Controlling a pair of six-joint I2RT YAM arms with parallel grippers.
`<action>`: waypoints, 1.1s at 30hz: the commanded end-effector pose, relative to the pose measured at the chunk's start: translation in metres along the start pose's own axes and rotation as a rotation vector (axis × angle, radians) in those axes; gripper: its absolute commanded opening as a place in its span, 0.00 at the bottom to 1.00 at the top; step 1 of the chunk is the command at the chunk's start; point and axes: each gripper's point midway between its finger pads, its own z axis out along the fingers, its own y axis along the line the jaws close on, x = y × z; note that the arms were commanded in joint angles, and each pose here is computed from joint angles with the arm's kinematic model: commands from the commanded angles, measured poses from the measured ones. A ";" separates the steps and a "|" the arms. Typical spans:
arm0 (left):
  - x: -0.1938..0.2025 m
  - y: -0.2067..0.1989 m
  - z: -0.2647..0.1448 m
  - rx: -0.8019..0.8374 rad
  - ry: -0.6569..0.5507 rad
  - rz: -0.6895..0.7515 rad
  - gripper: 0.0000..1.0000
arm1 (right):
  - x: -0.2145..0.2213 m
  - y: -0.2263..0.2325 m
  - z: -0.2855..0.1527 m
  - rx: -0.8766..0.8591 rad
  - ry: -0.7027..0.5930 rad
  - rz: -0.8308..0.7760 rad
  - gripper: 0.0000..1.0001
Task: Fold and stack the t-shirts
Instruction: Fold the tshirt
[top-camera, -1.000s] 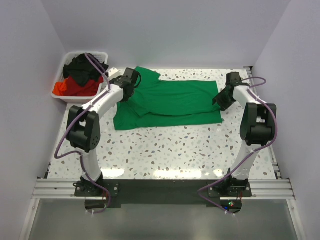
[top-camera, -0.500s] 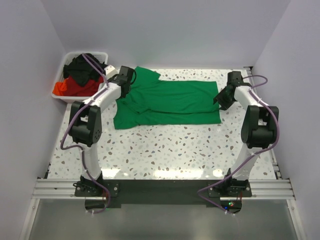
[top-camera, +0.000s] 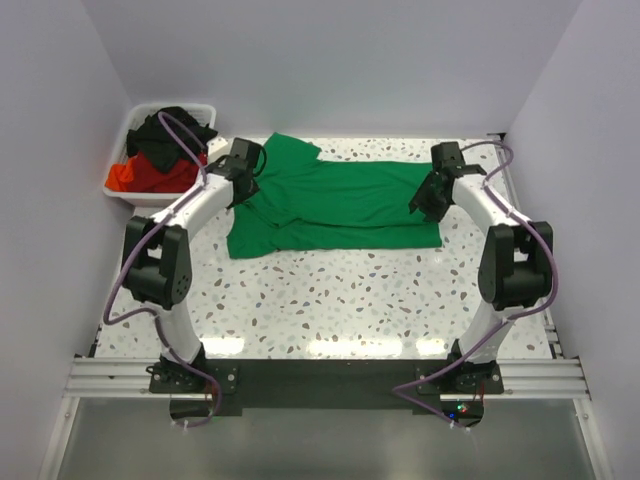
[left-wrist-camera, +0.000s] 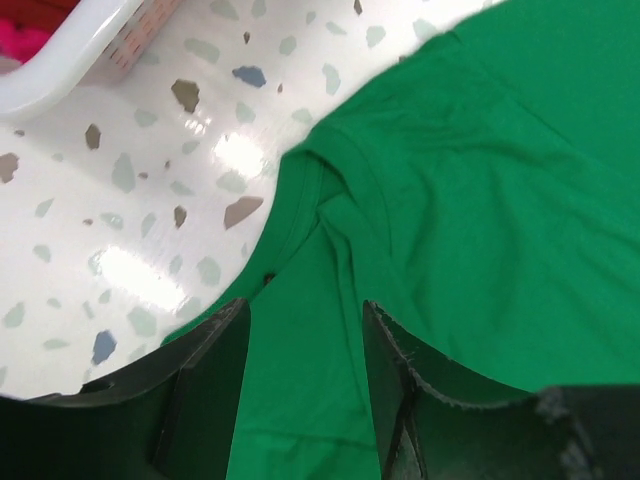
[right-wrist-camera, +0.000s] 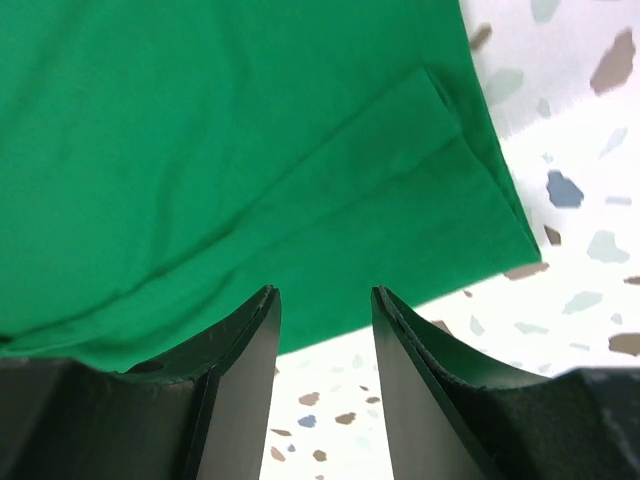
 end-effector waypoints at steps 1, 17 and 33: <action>0.015 0.023 -0.037 0.027 0.069 0.055 0.53 | 0.020 -0.021 -0.006 0.049 0.039 -0.036 0.45; 0.099 0.050 -0.047 0.076 0.258 0.104 0.52 | 0.057 -0.048 0.022 0.086 0.119 -0.099 0.44; 0.100 0.042 -0.040 0.086 0.252 0.088 0.51 | 0.037 -0.035 0.021 0.057 0.070 -0.113 0.43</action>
